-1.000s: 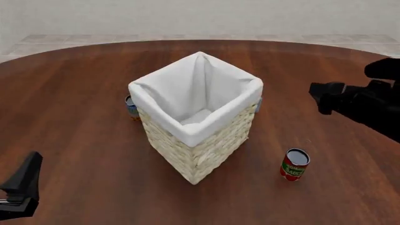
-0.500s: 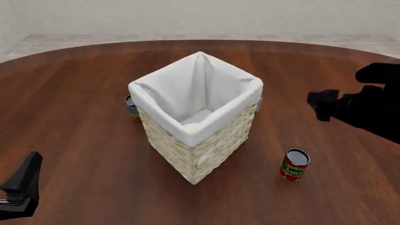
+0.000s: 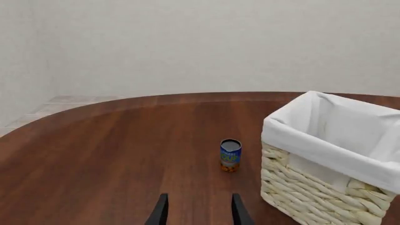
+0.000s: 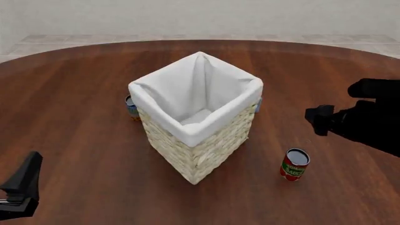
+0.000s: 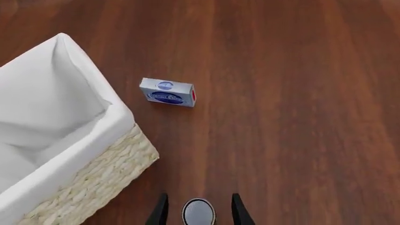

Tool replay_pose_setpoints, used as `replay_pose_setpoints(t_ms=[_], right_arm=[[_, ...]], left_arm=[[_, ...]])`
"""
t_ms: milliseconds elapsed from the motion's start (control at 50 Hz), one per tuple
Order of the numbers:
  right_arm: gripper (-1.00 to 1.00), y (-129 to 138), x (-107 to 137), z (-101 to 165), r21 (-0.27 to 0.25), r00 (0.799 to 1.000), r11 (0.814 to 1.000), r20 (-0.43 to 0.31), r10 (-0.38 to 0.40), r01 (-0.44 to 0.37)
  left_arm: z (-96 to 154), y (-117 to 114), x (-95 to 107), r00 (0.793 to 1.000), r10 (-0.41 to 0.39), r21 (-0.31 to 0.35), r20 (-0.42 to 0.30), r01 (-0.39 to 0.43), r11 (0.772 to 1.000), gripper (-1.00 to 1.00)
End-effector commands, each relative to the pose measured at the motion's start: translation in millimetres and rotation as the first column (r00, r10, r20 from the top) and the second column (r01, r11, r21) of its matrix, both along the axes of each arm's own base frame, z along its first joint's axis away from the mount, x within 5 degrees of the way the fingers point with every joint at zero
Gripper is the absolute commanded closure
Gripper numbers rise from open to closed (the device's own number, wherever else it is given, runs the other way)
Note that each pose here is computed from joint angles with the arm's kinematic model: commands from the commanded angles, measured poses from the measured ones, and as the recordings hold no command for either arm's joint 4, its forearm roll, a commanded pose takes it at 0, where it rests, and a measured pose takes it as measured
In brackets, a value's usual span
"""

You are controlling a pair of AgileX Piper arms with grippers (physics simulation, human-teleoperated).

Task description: Pick up the tomato sauce, and put it in the basket.

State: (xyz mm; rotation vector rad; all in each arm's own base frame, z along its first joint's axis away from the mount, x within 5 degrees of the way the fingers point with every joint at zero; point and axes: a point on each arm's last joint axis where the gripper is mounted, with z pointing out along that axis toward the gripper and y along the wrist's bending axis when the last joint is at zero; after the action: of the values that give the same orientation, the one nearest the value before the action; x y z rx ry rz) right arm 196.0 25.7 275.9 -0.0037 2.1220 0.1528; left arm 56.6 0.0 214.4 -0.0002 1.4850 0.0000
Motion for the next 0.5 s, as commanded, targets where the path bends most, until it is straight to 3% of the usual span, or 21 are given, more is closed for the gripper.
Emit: replay_pose_setpoints(t_ms=[20,500], right_arm=[[-1.0,-2.6,-5.4,-18.5,-0.005,0.998,1.0,-0.069,-0.013,0.013],[-1.0,-2.2,-9.4,-48.2,-0.016,0.986,1.0,-0.164,-0.011,0.008]], left_arm=[[0.0,0.0,0.0,1.0,0.0,0.0,0.0,0.0,1.0,-1.0],[0.0,0.0,0.0,1.0,0.0,0.0,0.0,0.0,1.0,-1.0]])
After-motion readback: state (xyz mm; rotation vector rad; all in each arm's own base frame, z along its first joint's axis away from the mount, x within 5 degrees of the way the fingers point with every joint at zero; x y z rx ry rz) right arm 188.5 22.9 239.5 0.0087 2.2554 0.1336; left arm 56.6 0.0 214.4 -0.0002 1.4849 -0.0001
